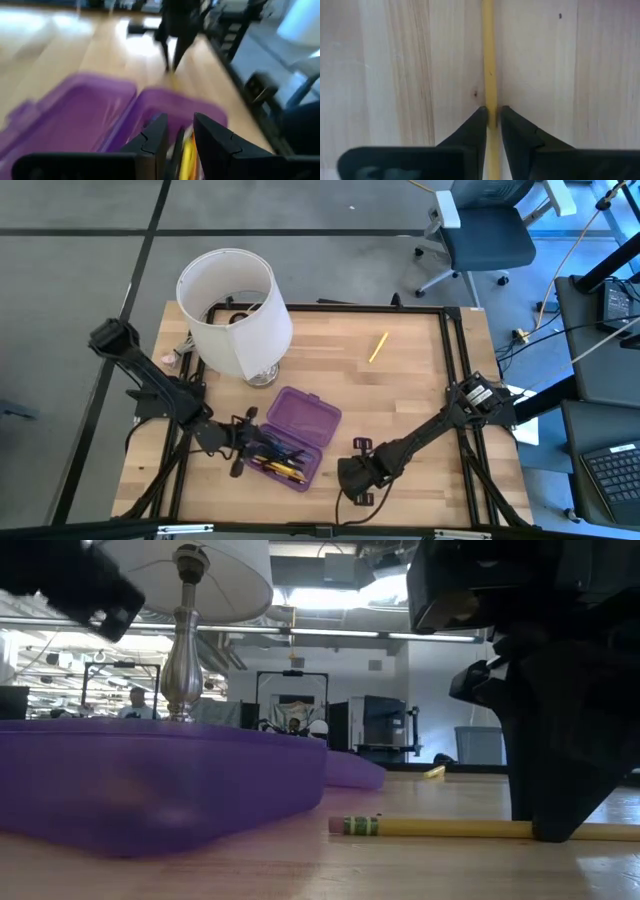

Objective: Pick & place school supplies into a supply box
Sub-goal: Put the yellow pencil into the purple supply box

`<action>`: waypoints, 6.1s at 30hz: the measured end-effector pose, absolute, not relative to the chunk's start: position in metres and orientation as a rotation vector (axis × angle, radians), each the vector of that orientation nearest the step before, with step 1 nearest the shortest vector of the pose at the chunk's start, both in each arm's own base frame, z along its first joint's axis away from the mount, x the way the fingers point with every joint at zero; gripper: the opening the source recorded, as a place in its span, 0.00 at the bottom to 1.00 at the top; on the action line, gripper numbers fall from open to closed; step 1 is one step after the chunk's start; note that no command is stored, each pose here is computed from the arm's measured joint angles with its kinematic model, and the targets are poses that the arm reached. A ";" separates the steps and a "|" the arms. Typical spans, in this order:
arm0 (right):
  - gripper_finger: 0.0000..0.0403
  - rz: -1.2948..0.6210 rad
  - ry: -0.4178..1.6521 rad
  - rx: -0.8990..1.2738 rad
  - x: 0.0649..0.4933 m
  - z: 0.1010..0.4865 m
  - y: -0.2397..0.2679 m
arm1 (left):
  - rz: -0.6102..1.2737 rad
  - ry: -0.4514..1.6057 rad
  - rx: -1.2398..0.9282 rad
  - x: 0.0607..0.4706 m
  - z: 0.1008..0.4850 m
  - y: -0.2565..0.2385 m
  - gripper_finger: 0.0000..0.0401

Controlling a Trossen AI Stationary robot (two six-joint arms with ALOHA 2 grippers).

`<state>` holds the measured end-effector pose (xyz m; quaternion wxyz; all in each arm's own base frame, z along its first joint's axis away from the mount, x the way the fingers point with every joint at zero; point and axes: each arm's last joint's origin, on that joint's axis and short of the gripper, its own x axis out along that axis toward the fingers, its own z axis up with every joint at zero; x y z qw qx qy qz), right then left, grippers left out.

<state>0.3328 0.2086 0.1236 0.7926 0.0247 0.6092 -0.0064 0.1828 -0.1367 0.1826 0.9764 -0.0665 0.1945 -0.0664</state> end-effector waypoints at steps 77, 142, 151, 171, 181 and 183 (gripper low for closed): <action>0.17 0.066 1.224 -0.023 0.350 0.125 0.196 | -0.119 0.892 -0.711 0.174 0.116 -0.177 0.00; 0.03 0.063 1.217 -0.006 0.357 0.116 0.193 | -0.228 0.850 -0.657 0.171 0.133 -0.177 0.00; 0.05 0.054 1.206 -0.001 0.356 0.123 0.192 | -0.323 0.730 -0.578 0.168 0.158 -0.173 0.01; 0.08 0.024 1.245 -0.026 0.338 0.154 0.188 | -0.309 0.655 -0.480 0.166 0.168 -0.167 0.01; 0.13 0.118 1.362 -0.060 0.332 0.151 0.184 | -0.287 0.643 -0.468 0.166 0.168 -0.166 0.01; 0.18 0.117 1.351 -0.056 0.334 0.151 0.182 | -0.288 0.643 -0.467 0.166 0.168 -0.166 0.01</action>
